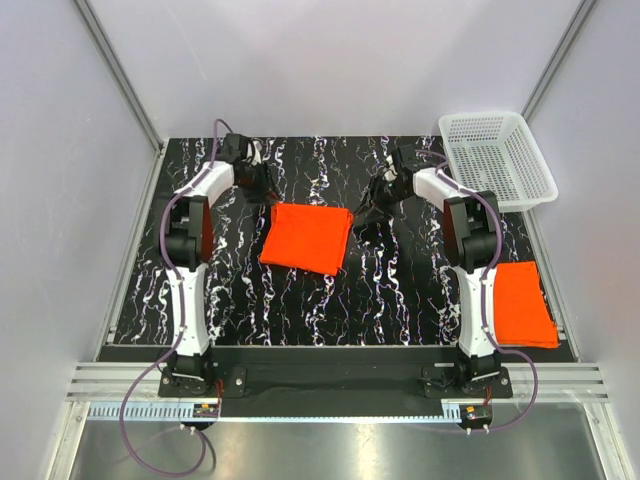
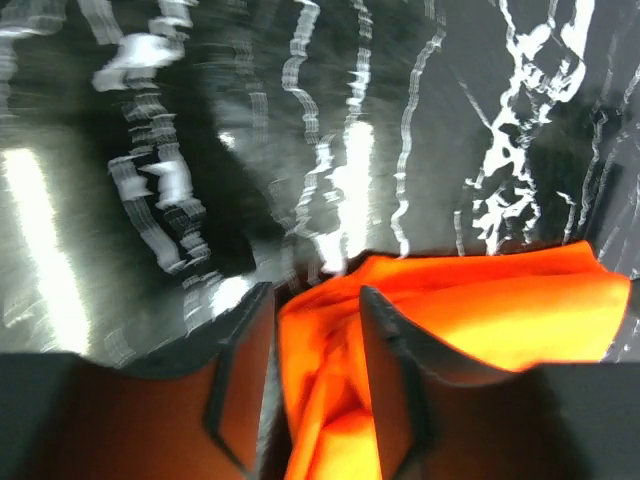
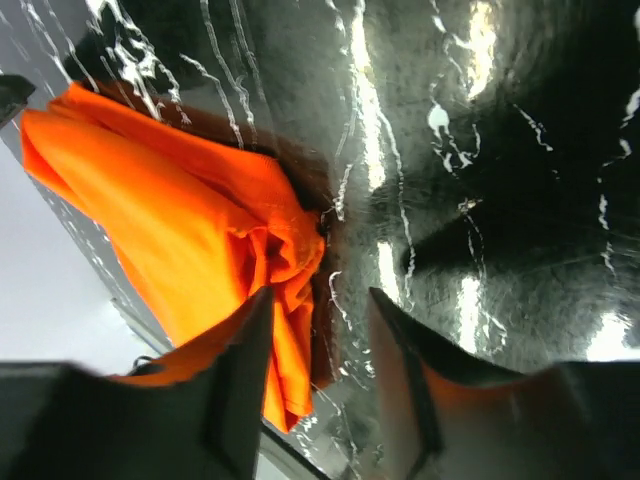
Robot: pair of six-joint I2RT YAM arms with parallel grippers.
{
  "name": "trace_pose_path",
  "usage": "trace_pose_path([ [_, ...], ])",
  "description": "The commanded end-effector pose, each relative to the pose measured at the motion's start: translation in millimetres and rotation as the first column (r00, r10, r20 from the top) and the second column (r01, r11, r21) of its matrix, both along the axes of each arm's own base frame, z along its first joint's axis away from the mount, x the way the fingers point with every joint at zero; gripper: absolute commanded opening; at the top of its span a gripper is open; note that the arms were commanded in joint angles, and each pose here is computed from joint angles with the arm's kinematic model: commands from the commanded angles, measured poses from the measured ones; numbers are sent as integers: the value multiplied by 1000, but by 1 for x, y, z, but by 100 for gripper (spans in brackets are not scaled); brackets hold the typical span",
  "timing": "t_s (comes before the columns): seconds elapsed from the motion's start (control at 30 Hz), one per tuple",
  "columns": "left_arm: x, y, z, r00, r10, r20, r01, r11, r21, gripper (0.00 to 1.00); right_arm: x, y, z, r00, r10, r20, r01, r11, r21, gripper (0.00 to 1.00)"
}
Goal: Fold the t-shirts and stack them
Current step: Fold the tshirt
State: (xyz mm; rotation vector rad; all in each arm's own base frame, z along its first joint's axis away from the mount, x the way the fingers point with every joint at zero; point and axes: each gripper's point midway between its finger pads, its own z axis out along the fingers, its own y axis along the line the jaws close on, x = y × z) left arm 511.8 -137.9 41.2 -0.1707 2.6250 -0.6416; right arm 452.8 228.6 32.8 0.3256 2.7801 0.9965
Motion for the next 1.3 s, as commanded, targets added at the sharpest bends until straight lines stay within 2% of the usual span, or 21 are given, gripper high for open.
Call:
trace_pose_path([
  [0.0,13,24,75,983,21,184,-36,996,80,50,5,-13,30,996,47,78,-41,996,-77,55],
  [0.1,-4,18,73,986,-26,163,17,998,55,69,-1,-9,46,993,65,97,-61,997,-47,73],
  [0.2,-24,3,63,988,-97,119,101,995,-23,72,-9,1,47,991,96,92,-98,995,27,79],
  [0.27,-35,-5,50,988,-129,82,135,988,-72,75,-16,8,40,992,113,63,-119,989,84,80],
  [0.4,-36,-15,34,984,-162,68,168,981,-100,80,-12,18,36,987,119,106,-133,982,136,83],
  [0.57,-28,-25,21,985,-169,43,173,973,-153,80,-8,31,30,991,106,80,-121,969,217,79],
  [0.73,-22,-32,10,983,-182,24,183,962,-201,72,-6,45,23,991,116,65,-130,956,263,72],
  [0.97,-16,-28,10,982,-186,18,185,955,-233,57,-7,43,10,997,77,9,-76,967,244,69],
  [1.03,-14,-30,14,980,-199,26,199,942,-271,47,-7,44,5,997,72,-11,-67,966,251,66],
  [1.07,-15,-31,13,978,-205,23,203,937,-284,37,-5,44,5,998,70,-6,-66,965,253,65],
  [1.1,-13,-32,15,978,-208,29,207,933,-293,33,-4,45,5,998,61,-10,-57,967,250,59],
  [1.17,-13,-33,17,977,-209,31,208,931,-299,30,-1,44,4,999,48,-9,-45,969,243,57],
  [1.27,-8,-28,26,980,-193,54,200,942,-269,26,4,41,0,1000,20,-18,-15,973,230,44],
])
